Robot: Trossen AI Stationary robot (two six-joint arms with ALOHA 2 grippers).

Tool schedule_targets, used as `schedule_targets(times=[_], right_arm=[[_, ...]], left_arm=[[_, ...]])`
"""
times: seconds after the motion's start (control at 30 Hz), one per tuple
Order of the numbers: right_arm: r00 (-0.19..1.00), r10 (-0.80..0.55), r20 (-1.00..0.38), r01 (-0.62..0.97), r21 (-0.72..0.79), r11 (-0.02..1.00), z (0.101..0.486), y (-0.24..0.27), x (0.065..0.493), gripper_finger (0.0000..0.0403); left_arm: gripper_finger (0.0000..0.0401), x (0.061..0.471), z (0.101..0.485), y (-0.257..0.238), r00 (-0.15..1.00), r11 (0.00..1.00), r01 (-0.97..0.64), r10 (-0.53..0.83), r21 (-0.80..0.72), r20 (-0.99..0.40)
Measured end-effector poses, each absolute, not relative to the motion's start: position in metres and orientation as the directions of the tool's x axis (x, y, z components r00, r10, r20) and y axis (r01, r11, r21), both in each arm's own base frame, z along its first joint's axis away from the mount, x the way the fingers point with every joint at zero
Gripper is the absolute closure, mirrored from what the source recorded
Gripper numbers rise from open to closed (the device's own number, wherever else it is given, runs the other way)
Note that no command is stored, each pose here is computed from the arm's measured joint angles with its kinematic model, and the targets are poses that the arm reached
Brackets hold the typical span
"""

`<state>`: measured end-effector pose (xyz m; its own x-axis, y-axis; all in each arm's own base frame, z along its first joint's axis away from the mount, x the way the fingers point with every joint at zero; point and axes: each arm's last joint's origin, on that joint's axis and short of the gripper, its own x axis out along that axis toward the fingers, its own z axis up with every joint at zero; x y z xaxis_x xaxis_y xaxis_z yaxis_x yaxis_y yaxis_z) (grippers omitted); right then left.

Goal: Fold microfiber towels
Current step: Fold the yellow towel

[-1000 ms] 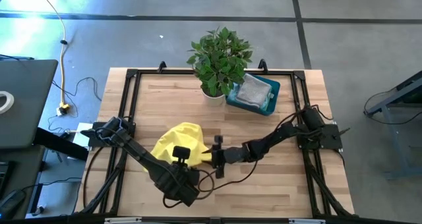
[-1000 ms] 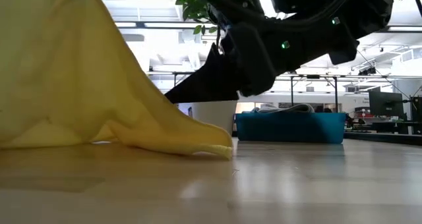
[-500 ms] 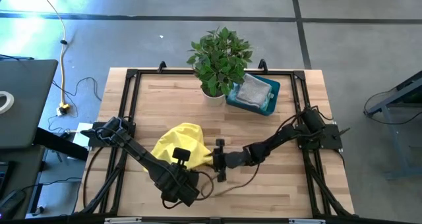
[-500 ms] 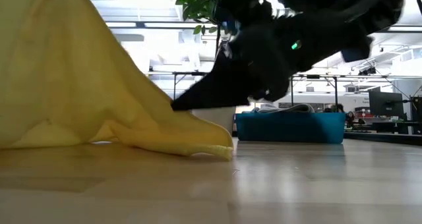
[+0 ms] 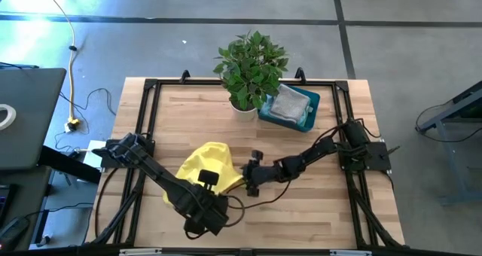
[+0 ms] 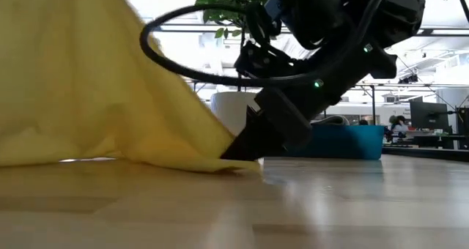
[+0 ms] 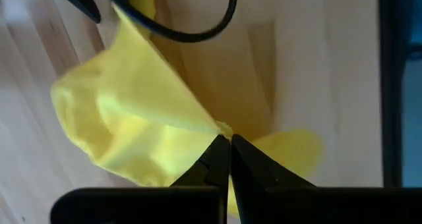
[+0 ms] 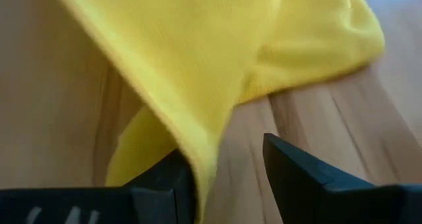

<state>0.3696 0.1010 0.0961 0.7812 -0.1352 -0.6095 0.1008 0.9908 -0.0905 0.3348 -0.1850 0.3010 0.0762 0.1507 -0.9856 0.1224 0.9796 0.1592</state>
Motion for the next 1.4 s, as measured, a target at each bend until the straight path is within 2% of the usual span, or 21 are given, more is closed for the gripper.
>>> schedule_targets(times=[0.2, 0.27, 0.4, 0.47, 0.57, 0.7, 0.87, 1.03, 1.23, 1.4], right_arm=[[0.79, -0.127, -0.599, 0.106, -0.071, 0.992, 0.097, 0.106, 0.369, 0.0261], [0.79, -0.125, -0.601, 0.106, -0.067, 0.992, 0.097, 0.107, 0.368, 0.0285], [0.786, -0.119, -0.607, 0.095, -0.072, 0.993, 0.097, 0.111, 0.367, 0.0369], [0.783, -0.12, -0.61, 0.09, -0.08, 0.993, 0.101, 0.112, 0.365, 0.0393], [0.783, -0.168, -0.599, 0.119, -0.122, 0.985, 0.114, 0.114, 0.36, 0.0387], [0.779, -0.263, -0.569, 0.139, -0.252, 0.958, 0.142, 0.118, 0.348, 0.04], [0.78, -0.332, -0.53, 0.163, -0.341, 0.926, 0.181, 0.119, 0.329, 0.0401], [0.763, -0.424, -0.488, 0.228, -0.41, 0.883, 0.219, 0.111, 0.305, 0.0402], [0.776, -0.449, -0.444, 0.281, -0.394, 0.875, 0.257, 0.101, 0.279, 0.0402], [0.762, -0.453, -0.462, 0.293, -0.377, 0.878, 0.265, 0.095, 0.268, 0.0402]], left_arm=[[0.04, 0.33, 0.324, -0.18, 0.147, 0.985, 0.085, 0.134, 0.147, -0.98], [0.04, 0.33, 0.325, -0.178, 0.149, 0.987, 0.074, 0.133, 0.145, -0.98], [0.04, 0.325, 0.331, -0.178, 0.163, 0.989, 0.071, 0.12, 0.133, -0.979], [0.04, 0.325, 0.331, -0.178, 0.164, 0.989, 0.063, 0.12, 0.132, -0.979], [0.04, 0.325, 0.332, -0.178, 0.166, 0.989, 0.067, 0.12, 0.132, -0.979], [0.04, 0.324, 0.333, -0.177, 0.187, 0.976, 0.125, 0.152, 0.177, -0.971], [0.04, 0.327, 0.335, -0.173, 0.262, 0.906, 0.231, 0.294, 0.356, -0.919], [0.04, 0.332, 0.337, -0.162, 0.324, 0.792, 0.301, 0.44, 0.532, -0.838], [0.04, 0.336, 0.345, -0.146, 0.383, 0.653, 0.271, 0.601, 0.707, -0.702], [0.04, 0.334, 0.356, -0.13, 0.387, 0.66, 0.186, 0.632, 0.728, -0.672]])
